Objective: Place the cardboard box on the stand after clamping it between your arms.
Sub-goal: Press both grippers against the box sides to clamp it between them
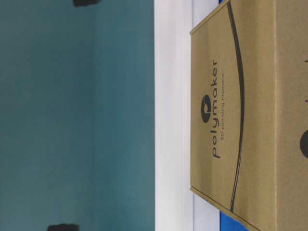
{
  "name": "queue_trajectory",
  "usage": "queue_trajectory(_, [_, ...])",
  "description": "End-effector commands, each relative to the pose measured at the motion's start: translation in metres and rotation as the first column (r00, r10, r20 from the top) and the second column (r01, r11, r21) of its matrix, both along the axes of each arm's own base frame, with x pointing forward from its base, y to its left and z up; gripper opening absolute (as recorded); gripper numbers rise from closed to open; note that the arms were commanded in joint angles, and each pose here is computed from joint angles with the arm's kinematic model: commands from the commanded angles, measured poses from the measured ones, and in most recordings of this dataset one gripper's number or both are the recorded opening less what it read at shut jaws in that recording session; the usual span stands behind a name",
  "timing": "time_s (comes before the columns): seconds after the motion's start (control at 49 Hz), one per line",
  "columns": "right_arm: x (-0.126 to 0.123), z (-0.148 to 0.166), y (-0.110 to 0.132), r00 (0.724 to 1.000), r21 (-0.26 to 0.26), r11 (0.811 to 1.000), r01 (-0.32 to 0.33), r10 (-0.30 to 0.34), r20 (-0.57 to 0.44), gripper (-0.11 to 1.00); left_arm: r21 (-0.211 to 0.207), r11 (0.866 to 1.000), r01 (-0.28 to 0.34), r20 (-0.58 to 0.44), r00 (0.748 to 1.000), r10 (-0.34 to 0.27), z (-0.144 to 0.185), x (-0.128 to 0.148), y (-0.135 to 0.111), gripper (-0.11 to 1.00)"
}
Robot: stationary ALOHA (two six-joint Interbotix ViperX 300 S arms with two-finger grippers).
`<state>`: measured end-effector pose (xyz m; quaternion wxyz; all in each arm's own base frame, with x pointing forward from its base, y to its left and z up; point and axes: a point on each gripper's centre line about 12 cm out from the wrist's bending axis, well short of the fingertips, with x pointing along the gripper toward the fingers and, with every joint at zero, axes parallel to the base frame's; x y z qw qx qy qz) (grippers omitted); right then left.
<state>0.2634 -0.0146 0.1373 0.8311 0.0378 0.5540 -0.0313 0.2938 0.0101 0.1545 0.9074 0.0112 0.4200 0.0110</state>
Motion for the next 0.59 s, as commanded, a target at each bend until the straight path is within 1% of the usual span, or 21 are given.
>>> queue_trajectory(0.0, [0.013,0.003,-0.001,0.999,-0.003,1.000,0.002,-0.002,0.035,1.00,0.003,1.000,-0.002,0.008,1.000,0.002,-0.001,0.009,0.002,0.89])
queue_trajectory(0.163, [0.028,-0.006,-0.002,0.999,-0.006,1.000,0.001,0.000,0.047,1.00,0.003,1.000,-0.009,-0.029,1.000,0.009,-0.014,0.017,0.005,0.89])
queue_trajectory(0.286, [0.040,-0.013,-0.003,0.998,-0.007,1.000,0.002,-0.001,0.056,1.00,0.003,1.000,-0.010,-0.035,0.999,0.010,-0.018,0.027,0.006,0.89])
queue_trajectory(0.469, [0.055,-0.024,-0.004,0.998,-0.009,1.000,-0.002,0.003,0.058,1.00,0.025,0.999,0.019,-0.045,0.999,-0.018,-0.022,0.043,0.007,0.89])
queue_trajectory(0.571, [0.066,-0.025,-0.004,0.997,-0.011,1.000,-0.004,0.005,0.081,1.00,0.034,0.999,0.027,-0.050,0.998,-0.025,-0.023,0.049,0.008,0.89])
